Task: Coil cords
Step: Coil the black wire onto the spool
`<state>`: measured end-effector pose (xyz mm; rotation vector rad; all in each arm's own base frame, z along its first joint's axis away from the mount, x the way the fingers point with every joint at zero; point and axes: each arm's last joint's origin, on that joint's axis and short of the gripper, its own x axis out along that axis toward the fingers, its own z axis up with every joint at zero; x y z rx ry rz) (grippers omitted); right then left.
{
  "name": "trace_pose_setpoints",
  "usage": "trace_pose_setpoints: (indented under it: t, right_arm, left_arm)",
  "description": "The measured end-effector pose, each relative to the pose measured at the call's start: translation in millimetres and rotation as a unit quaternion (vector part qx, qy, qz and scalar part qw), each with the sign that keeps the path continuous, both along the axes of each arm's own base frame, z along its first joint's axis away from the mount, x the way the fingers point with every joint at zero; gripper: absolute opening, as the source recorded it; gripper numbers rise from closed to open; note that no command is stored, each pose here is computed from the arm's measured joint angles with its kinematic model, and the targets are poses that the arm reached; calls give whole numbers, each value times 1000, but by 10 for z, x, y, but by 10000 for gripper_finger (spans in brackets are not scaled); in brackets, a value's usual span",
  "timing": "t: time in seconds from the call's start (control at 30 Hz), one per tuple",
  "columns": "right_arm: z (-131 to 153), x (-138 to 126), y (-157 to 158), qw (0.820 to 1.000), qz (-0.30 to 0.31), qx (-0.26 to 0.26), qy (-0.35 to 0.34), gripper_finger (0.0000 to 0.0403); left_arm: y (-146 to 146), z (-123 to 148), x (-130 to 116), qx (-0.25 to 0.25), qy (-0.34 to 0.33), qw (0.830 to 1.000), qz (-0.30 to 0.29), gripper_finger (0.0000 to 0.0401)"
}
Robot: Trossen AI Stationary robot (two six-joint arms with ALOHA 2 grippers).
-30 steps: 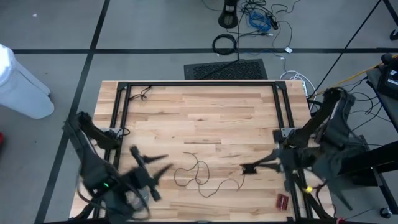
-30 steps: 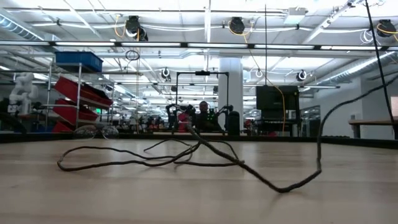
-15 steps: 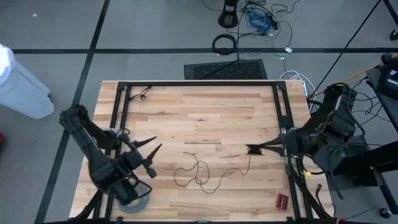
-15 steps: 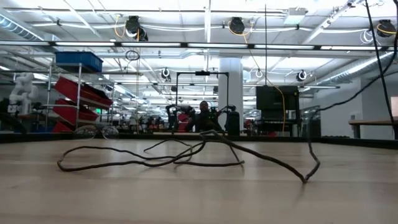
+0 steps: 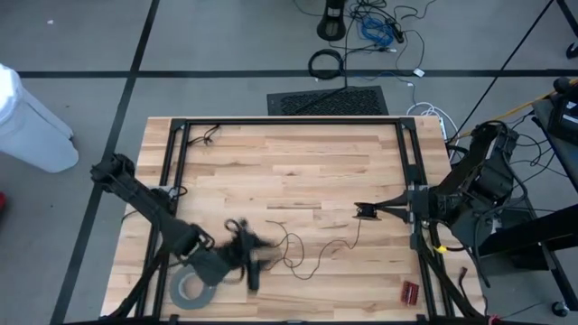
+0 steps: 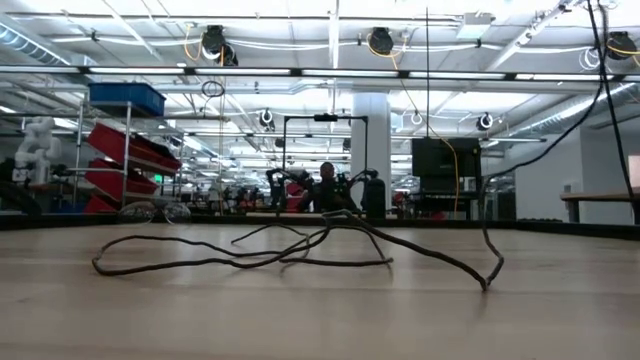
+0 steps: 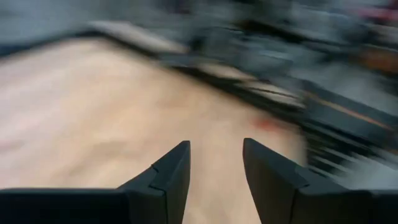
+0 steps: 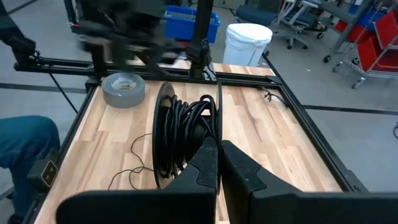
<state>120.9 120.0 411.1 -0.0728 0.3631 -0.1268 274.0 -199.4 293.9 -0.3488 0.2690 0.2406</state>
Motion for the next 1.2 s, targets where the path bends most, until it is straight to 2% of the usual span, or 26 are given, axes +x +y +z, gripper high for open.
trace_pose_setpoints:
  t: [0.07, 0.1, 0.17, 0.27, 0.33, 0.53, 0.63, 0.73, 0.97, 1.1, 1.2]
  right_arm:
    - [1, 0, 3, 1000, 3, 1, 1, 0]
    - [1, 1, 6, 1000, 6, 1, 2, 0]
    - [-1, 4, 12, 1000, 10, 1, 4, 0]
    - [7, 9, 19, 1000, 11, 5, 1, 0]
    - [8, 9, 19, 1000, 11, 6, 0, 0]
    - [-7, 39, 47, 1000, -3, -11, -5, 0]
    - [3, 43, 49, 1000, -6, -10, -11, 0]
    - [12, 44, 51, 1000, -7, -2, -14, 0]
    - [-27, 89, 111, 1000, -8, -8, -8, 0]
    - [-29, 93, 114, 1000, -9, -10, -8, 0]
    - [-36, 102, 126, 1000, -11, -9, -8, 0]
  left_arm:
    - [-101, 97, 72, 16, -39, 994, -102, 153]
    - [-128, 137, 96, 27, -62, 990, -122, 153]
    - [-104, 213, 145, 56, -98, 986, -120, 153]
    - [-14, 182, 235, 153, -84, 978, -114, 153]
    - [28, 97, 340, 182, -74, 974, -111, 153]
    - [194, -204, 788, 193, -111, 964, -145, 153]
    - [264, -390, 940, 204, -108, 962, -145, 153]
    - [385, -464, 1076, 207, -135, 954, -170, 159]
    - [603, -752, 1350, 155, -130, 956, -210, 233]
    - [613, -879, 1485, 168, -118, 956, -210, 271]
    - [633, -916, 1616, 171, -122, 956, -203, 282]
